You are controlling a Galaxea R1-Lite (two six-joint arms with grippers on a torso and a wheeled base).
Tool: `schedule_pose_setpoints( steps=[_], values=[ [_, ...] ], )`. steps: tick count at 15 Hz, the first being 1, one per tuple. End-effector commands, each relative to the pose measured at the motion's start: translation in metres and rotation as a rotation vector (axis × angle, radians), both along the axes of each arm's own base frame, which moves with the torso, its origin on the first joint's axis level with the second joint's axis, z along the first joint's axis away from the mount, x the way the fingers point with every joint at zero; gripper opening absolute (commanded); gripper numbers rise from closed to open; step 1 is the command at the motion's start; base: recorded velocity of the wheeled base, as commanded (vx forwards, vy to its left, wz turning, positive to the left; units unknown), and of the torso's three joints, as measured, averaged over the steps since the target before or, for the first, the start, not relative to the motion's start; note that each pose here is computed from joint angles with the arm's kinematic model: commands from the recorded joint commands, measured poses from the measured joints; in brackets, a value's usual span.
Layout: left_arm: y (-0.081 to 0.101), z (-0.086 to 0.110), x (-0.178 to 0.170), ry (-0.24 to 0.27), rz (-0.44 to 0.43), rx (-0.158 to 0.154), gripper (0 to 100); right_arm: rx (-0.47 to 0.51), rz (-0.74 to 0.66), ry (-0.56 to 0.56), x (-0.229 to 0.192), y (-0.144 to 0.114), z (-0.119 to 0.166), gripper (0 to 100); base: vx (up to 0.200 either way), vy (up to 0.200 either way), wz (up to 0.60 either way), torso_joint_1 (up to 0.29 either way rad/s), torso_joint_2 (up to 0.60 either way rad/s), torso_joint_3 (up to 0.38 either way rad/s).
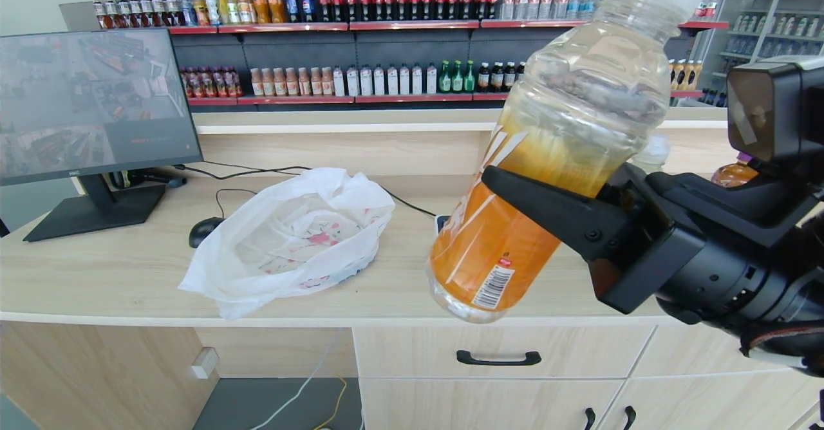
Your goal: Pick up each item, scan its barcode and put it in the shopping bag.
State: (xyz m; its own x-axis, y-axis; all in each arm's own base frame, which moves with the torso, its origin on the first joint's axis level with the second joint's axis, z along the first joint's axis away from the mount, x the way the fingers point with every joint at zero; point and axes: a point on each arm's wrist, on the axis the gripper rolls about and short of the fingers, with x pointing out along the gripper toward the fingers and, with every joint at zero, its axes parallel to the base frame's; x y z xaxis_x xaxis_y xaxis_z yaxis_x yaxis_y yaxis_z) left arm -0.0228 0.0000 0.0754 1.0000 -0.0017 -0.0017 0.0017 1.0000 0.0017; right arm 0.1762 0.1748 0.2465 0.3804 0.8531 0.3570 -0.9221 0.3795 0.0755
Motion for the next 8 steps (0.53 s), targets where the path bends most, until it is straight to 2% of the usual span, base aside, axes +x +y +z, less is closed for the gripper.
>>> schedule_pose_setpoints(
  steps=[1, 8],
  values=[
    [0.0, -0.0001, 0.0, 0.0, 0.0, 0.0, 100, 0.001, -0.001, -0.002, -0.0012, -0.001, 0.0003, 0, 0.0, 0.0, 0.0, 0.0, 0.0, 0.0],
    [0.0, -0.0001, 0.0, 0.0, 0.0, 0.0, 100, -0.023, -0.013, -0.009, -0.0005, -0.0004, -0.0046, 0, 0.0, 0.0, 0.0, 0.0, 0.0, 0.0]
  ],
)
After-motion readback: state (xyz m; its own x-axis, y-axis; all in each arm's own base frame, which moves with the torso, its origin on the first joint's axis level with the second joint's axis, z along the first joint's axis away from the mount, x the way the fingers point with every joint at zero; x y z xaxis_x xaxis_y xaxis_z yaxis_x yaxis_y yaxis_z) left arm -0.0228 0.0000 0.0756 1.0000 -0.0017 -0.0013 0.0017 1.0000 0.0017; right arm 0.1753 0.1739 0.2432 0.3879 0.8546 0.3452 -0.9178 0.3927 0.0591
